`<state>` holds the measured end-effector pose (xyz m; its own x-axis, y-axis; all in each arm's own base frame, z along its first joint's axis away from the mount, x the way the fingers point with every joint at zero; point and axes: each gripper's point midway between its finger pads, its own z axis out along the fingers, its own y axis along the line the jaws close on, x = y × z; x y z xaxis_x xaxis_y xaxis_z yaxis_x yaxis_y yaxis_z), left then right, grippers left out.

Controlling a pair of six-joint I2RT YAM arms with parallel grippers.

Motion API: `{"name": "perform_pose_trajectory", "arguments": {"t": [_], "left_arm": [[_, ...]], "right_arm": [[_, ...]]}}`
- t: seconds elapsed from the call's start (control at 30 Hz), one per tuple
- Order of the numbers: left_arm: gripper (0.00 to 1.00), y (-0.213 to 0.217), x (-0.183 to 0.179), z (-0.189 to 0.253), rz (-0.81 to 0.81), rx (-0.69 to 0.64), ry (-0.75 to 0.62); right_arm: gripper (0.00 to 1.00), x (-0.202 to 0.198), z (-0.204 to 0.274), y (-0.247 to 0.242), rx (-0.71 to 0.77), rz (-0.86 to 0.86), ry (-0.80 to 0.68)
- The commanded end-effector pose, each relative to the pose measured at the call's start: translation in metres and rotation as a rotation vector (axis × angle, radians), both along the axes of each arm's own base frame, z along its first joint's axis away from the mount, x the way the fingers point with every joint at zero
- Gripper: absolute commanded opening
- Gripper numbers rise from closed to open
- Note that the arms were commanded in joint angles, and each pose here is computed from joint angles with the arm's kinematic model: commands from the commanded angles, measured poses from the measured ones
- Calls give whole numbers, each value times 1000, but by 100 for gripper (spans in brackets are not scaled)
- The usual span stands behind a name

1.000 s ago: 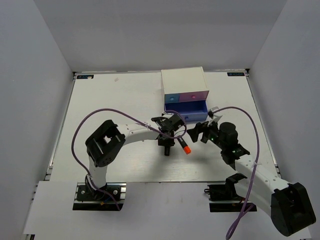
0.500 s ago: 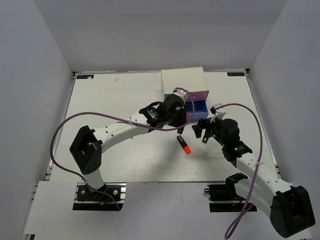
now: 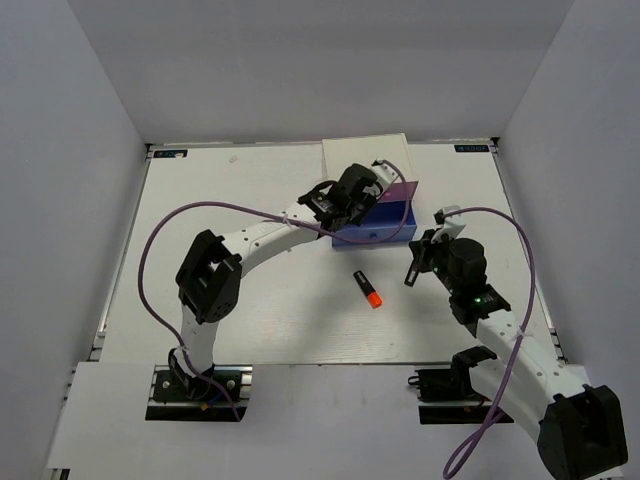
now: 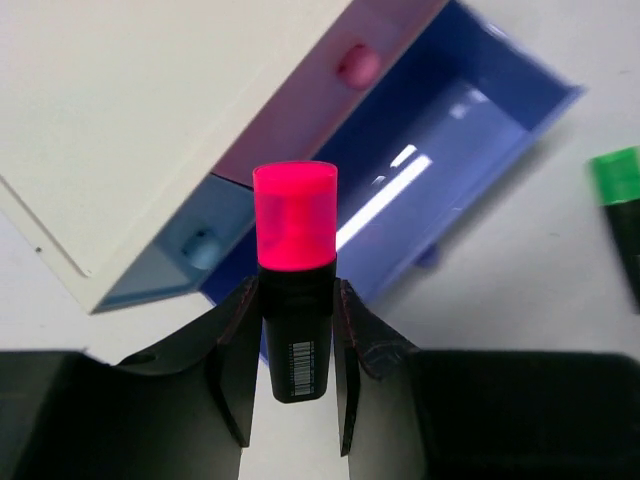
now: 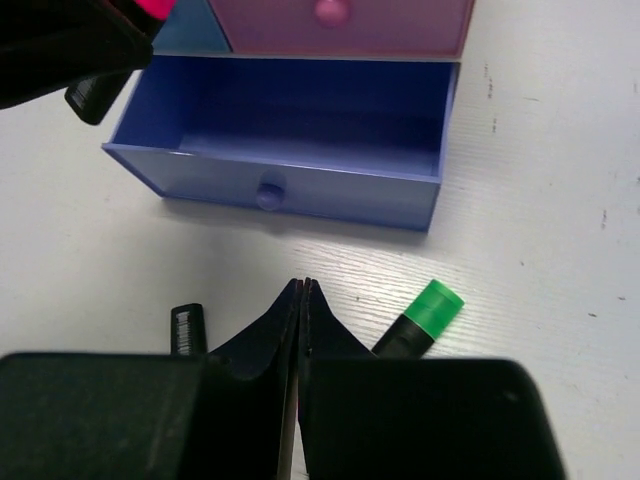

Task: Sort the stationery into containers
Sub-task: Place the pen in the drawer, then pick up the pen from the center of the board.

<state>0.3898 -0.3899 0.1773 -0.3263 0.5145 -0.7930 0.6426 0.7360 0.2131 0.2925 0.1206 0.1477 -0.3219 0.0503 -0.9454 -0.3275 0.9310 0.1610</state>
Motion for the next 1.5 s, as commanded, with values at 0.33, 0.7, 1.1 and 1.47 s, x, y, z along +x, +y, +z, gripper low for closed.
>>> {"name": "perform_pose_trajectory", "arguments": {"t": [0.33,0.7,1.1,1.47], "left_arm": [[14,-1,35,19,-60,71,-268],[55,0,35,17,-42,59,-261],[59,3,20,61,-3,-43,-292],[63,58,-85,57,254,-534,171]], "right_arm": [[54,10,-7,-20,-6,-91,25],[62,6,-38,-24,35,-127,166],[56,8,-57,-29,60,-153,254],[56,9,-98,-39,34,-209,410]]}}
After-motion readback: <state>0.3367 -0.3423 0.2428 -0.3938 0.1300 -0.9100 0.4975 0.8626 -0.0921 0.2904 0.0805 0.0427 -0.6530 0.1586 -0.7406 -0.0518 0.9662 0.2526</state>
